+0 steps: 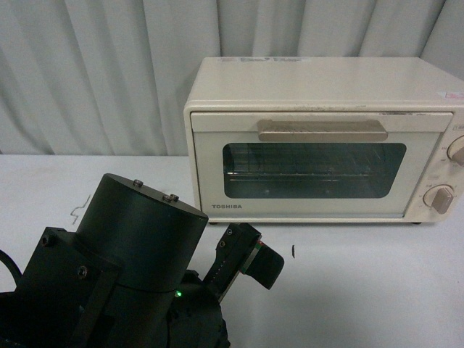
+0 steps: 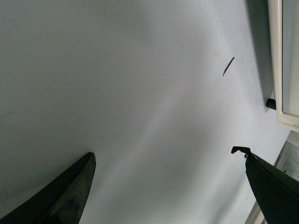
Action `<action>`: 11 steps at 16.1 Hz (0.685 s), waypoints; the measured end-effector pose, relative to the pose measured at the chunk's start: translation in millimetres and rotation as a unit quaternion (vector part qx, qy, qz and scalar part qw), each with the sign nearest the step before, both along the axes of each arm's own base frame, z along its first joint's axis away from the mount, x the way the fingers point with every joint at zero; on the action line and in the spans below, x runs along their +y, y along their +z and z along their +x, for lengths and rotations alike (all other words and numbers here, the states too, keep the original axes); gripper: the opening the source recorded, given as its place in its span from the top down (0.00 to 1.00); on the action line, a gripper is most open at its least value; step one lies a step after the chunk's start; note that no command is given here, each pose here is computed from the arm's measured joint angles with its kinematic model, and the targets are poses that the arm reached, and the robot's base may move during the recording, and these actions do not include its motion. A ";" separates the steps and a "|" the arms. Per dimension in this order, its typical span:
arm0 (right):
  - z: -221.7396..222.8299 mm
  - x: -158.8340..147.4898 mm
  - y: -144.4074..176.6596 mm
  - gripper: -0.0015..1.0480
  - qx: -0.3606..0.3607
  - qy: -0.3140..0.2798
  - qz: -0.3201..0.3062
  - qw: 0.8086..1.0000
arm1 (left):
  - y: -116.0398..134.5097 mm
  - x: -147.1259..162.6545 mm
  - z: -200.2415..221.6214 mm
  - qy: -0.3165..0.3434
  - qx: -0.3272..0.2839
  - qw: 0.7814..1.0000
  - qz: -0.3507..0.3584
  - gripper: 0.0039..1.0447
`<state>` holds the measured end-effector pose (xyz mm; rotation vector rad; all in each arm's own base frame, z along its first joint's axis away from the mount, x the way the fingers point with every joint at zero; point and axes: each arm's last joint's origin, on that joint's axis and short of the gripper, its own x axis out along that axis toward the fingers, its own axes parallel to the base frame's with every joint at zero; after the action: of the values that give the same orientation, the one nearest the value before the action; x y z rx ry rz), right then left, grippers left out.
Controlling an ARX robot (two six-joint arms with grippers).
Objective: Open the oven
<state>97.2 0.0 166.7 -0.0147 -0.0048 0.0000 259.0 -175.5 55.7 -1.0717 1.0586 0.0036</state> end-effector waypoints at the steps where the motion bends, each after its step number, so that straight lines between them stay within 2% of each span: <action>1: 0.0 0.0 0.0 0.06 0.000 0.000 0.000 1.000 | 0.0 0.0 0.0 0.000 0.000 1.000 0.000 0.06; 11: 0.0 0.0 0.0 0.06 0.000 0.000 0.000 1.000 | 0.0 0.0 0.0 0.000 0.000 1.000 0.000 0.06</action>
<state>97.2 0.0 166.7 -0.0147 -0.0048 0.0000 259.0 -175.5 55.7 -1.0721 1.0586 0.0038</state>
